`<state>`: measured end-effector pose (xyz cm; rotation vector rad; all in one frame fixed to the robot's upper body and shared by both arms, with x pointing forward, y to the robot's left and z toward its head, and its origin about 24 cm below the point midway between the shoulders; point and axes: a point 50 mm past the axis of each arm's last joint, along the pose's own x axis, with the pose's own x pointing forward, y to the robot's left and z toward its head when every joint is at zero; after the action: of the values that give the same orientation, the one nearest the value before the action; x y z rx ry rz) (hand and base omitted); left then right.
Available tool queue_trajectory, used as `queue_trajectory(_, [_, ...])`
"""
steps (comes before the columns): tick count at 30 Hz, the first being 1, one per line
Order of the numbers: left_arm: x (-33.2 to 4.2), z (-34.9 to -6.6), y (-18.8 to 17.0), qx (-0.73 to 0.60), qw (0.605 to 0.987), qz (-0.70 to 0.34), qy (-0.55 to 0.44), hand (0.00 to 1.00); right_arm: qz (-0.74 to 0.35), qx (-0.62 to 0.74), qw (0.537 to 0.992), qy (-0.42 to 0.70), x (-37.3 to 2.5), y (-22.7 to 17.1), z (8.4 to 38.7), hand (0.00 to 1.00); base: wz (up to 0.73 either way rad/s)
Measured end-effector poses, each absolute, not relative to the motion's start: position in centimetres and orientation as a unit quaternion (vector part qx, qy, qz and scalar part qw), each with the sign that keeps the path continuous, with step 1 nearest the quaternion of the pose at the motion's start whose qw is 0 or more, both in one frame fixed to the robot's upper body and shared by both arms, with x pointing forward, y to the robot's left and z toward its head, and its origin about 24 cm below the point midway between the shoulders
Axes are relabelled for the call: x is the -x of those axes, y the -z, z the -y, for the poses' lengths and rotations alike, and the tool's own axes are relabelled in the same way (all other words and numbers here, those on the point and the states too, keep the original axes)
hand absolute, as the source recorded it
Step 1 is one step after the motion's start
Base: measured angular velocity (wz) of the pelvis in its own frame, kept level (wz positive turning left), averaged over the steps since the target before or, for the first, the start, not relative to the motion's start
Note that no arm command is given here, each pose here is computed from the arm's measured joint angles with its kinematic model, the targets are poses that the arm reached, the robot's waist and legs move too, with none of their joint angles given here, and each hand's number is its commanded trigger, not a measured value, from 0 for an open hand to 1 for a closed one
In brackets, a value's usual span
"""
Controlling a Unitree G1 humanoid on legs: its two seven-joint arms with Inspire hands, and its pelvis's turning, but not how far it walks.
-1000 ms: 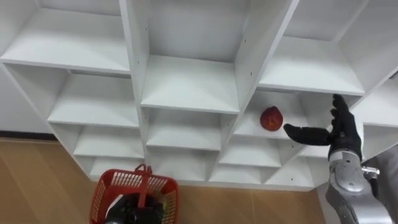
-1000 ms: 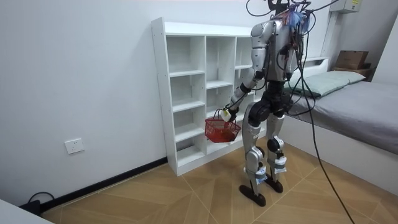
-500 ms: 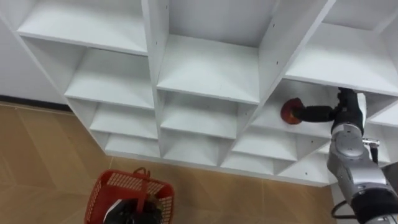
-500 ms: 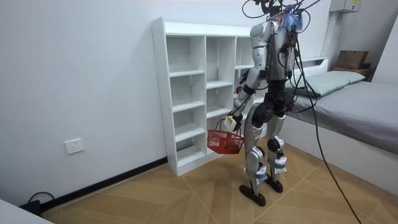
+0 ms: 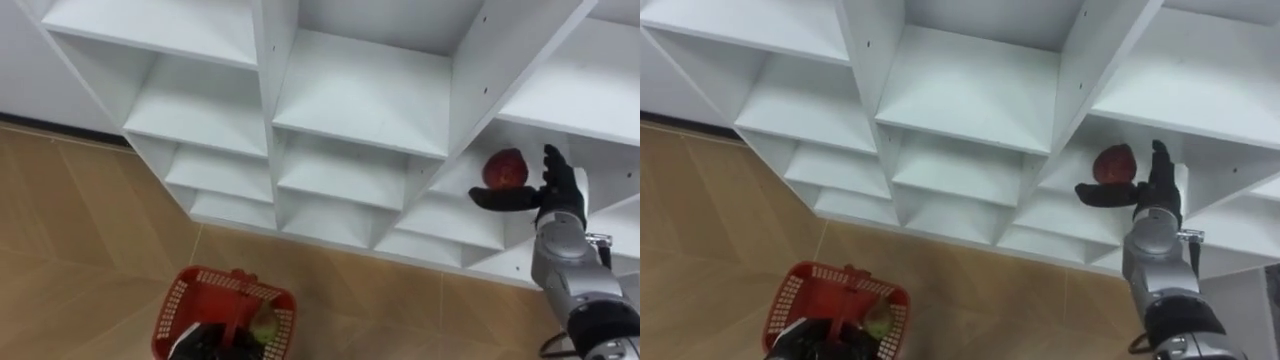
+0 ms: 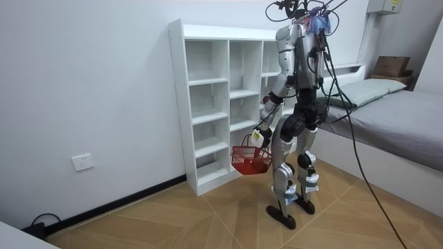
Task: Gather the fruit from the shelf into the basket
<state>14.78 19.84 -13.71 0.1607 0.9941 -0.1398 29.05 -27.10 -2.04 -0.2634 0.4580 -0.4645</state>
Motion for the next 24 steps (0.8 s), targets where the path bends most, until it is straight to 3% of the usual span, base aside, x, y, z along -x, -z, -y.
queue_trajectory(24, [-15.01, -19.39, 13.86, -0.080, 0.873, -0.472, 0.094, 1.00, -0.226, 0.141, 0.933, 0.243, -29.12, 2.18, 27.21, 0.00, -0.01])
